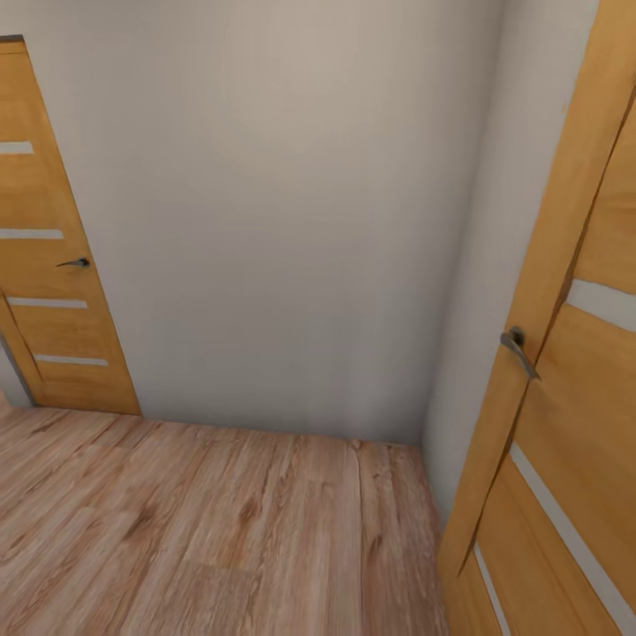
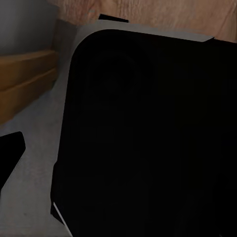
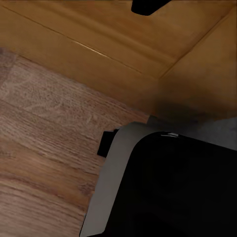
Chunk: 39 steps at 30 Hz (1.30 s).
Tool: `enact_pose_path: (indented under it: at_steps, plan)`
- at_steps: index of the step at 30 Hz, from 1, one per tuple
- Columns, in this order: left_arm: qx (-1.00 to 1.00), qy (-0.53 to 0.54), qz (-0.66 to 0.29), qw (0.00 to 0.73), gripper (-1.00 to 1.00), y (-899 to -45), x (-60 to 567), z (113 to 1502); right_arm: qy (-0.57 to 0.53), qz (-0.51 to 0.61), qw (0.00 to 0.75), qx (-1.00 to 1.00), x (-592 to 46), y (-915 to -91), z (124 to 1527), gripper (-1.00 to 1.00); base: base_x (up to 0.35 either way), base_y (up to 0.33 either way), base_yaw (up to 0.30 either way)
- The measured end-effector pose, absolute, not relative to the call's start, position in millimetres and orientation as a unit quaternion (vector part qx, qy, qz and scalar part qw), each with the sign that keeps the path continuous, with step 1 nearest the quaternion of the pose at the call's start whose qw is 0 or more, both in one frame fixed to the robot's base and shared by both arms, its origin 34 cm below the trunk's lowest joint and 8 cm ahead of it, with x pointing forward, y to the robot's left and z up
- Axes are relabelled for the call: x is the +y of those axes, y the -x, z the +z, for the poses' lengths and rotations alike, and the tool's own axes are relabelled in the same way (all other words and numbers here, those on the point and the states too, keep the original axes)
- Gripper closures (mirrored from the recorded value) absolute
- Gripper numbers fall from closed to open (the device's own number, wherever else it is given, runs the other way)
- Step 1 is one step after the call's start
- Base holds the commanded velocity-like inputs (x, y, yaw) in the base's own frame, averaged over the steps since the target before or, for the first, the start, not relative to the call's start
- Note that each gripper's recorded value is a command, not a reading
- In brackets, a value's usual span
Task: Move the two storage containers from the living room to the garage. In the garage, place one container on the floor and stack the other container on top of it (either order is fine).
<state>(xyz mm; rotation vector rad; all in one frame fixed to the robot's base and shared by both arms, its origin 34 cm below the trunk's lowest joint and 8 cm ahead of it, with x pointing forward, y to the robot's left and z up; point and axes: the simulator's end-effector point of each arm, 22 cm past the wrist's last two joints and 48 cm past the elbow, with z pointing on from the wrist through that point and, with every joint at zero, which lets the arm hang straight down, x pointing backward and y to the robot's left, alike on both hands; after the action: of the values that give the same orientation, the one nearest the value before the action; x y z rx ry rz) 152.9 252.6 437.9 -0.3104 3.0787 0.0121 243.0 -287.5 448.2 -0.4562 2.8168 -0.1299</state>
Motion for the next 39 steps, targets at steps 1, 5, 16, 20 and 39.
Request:
enact_pose_path:
  at_steps: [1,5,16,20,39]
  plan:
    - [0.995,0.100,0.004,0.024,-1.00,-152.9,252.6,437.9,0.158,-0.045,0.142,0.976,-287.5,-243.0,448.3,-1.00,0.323,0.000,0.000]
    - [0.995,0.100,0.004,0.024,-1.00,-152.9,252.6,437.9,0.158,-0.045,0.142,0.976,-287.7,-243.1,448.3,-1.00,0.323,0.000,0.000]
    - [0.995,0.101,0.004,0.024,-1.00,-152.9,252.6,437.9,0.157,-0.045,0.142,0.976,-287.1,-243.1,448.2,-1.00,0.322,0.000,0.000]
    - [0.995,0.101,0.004,0.024,-1.00,-152.8,252.6,437.9,0.157,-0.046,0.142,0.976,-287.6,-243.1,448.3,-1.00,0.323,0.000,0.009]
    - [0.995,0.100,0.004,0.023,-1.00,-152.5,252.6,437.9,0.157,-0.048,0.142,0.976,-288.8,-243.5,448.4,-1.00,0.322,0.000,0.236]
